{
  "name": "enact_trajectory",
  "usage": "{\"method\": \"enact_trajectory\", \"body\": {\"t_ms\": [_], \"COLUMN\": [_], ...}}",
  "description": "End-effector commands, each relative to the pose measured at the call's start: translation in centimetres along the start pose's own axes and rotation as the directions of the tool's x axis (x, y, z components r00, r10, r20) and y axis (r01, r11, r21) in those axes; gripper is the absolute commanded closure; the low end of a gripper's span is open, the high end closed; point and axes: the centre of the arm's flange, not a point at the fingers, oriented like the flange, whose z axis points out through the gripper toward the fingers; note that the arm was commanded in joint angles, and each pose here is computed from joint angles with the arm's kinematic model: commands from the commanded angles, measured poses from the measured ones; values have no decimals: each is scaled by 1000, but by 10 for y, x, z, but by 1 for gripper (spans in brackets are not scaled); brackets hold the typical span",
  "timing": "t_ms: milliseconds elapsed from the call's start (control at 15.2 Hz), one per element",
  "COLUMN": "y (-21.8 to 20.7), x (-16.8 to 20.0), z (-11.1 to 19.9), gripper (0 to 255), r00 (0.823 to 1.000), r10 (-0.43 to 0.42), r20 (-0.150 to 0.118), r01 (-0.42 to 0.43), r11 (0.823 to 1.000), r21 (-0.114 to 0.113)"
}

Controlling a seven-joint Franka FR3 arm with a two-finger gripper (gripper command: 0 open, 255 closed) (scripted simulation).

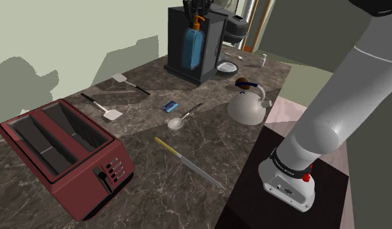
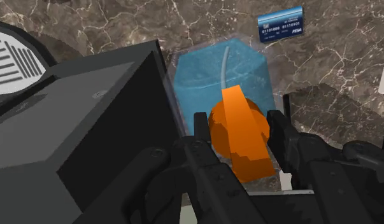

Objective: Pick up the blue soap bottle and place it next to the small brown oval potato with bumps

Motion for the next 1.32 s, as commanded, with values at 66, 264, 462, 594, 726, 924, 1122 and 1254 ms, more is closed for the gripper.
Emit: {"method": "enact_trajectory", "body": {"t_ms": [66, 264, 462, 594, 726, 924, 1122, 1254], "y": [34, 67, 100, 122, 144, 177, 210, 232], "x": [-20, -40, -59, -72, -85, -105, -125, -138], "z": [-9, -18, -28, -35, -41, -51, -60, -67], "gripper": [255, 255, 255, 255, 255, 255, 255, 255], "r00": [1000, 1000, 1000, 1000, 1000, 1000, 1000, 1000], "r10": [-1, -1, -1, -1, -1, -1, -1, -1], "r20": [0, 0, 0, 0, 0, 0, 0, 0], "r01": [1, 1, 1, 1, 1, 1, 1, 1], "r11": [1000, 1000, 1000, 1000, 1000, 1000, 1000, 1000], "r21": [0, 0, 0, 0, 0, 0, 0, 0]}}
